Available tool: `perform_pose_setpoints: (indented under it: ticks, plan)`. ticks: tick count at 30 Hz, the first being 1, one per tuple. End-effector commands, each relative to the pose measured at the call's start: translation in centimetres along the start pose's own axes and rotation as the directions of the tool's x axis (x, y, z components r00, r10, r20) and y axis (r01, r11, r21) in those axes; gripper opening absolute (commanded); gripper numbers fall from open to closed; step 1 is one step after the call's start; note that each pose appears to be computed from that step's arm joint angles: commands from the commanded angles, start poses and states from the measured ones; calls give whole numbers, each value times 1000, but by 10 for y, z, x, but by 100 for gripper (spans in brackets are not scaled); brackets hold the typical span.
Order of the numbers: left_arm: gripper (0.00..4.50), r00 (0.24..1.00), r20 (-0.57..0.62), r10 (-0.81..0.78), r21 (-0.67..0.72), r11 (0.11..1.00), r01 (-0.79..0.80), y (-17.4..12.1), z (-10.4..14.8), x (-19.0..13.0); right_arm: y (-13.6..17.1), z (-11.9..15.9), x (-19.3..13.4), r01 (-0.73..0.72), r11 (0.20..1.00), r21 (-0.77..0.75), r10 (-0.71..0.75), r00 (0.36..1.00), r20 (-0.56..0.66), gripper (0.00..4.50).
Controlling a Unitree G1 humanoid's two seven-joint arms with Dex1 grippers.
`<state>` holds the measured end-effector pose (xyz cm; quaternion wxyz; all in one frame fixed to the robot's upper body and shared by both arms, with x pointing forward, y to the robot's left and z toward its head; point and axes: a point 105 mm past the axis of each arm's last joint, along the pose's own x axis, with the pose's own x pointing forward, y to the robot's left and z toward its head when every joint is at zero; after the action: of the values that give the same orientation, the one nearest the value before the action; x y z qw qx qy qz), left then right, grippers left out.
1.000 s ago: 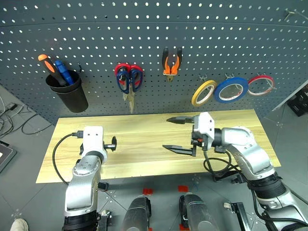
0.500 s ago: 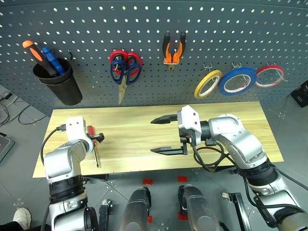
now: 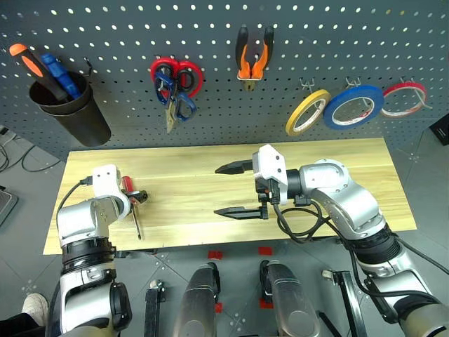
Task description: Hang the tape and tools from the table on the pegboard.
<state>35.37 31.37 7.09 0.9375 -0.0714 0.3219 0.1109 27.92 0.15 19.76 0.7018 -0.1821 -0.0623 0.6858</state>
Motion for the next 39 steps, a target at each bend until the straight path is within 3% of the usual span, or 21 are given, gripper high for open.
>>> perform_pose_setpoints:
  ticks: [1,9,19,21,25,28,33,39]
  plan:
    - [446,1000,17,-4,21,1000,4,5,8,2,-3,10,4,16,1000,-16,-16,1000,26,450]
    - [446,999,4,-39,26,999,39,0,11,9,-6,12,6,29,1000,-8,-29,999,26,450]
    - [128,998,11,-54,15,998,54,-2,10,1,-10,12,6,46,999,-6,-45,998,39,450]
    - [92,998,13,-56,14,998,56,-3,10,-2,-11,12,6,51,999,-9,-51,998,43,450]
    - [92,997,32,-70,42,997,68,-9,11,-9,-15,10,3,76,997,1,-76,996,55,450]
    - [92,991,98,-88,180,981,69,-20,18,-18,-18,9,-5,98,994,40,-101,991,86,450]
    - [92,944,260,-202,521,853,39,-59,28,-51,-24,7,-25,162,981,107,-176,975,133,450]
    - [92,828,463,-316,695,709,-118,-96,43,-97,-31,24,-38,254,942,220,-306,918,253,450]
